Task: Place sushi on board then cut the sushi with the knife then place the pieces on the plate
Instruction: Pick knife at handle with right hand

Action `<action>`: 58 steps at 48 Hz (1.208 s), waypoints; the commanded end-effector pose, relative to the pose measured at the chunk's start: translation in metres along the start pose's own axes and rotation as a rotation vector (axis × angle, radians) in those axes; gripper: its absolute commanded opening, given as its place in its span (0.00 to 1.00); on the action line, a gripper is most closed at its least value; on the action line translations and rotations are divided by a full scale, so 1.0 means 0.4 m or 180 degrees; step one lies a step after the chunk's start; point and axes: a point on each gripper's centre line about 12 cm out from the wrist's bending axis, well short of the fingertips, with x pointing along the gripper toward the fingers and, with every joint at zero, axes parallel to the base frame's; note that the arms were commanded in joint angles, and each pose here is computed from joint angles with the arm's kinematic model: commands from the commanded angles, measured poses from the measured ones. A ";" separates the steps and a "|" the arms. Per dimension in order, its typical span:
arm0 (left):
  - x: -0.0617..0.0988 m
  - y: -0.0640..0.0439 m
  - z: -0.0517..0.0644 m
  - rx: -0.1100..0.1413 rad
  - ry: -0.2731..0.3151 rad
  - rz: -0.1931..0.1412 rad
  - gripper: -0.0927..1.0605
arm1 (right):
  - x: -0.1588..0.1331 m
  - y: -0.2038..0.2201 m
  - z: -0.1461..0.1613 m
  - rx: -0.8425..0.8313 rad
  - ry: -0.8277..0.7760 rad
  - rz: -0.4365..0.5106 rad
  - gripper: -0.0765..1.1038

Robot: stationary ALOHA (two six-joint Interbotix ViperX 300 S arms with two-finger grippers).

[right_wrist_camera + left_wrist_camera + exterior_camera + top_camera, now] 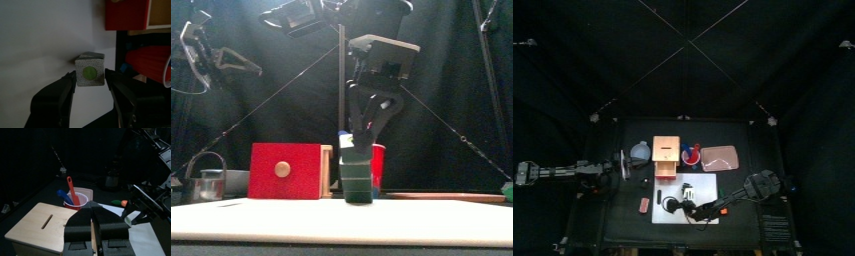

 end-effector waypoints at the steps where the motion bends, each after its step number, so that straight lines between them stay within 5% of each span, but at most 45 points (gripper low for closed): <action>1: 0.006 -0.002 0.015 -0.0028 -0.0062 0.0000 0.33 | -0.049 -0.008 0.024 0.0143 -0.0110 0.0134 0.91; 15: 0.006 0.001 0.014 -0.0045 -0.0059 0.0023 0.33 | -0.081 -0.002 0.024 0.0232 -0.0096 0.0188 0.93; 23: 0.008 0.002 0.021 -0.0041 -0.0089 0.0026 0.33 | -0.109 -0.047 0.006 0.0752 -0.0128 0.0206 0.93; 38: 0.008 0.005 0.029 -0.0016 -0.0164 0.0047 0.33 | -0.129 -0.204 -0.090 0.1407 -0.0280 0.0687 0.92; 58: 0.007 0.039 0.034 -0.0007 -0.0195 0.0266 0.33 | -0.095 -0.516 -0.240 0.1418 -0.0106 0.1186 0.91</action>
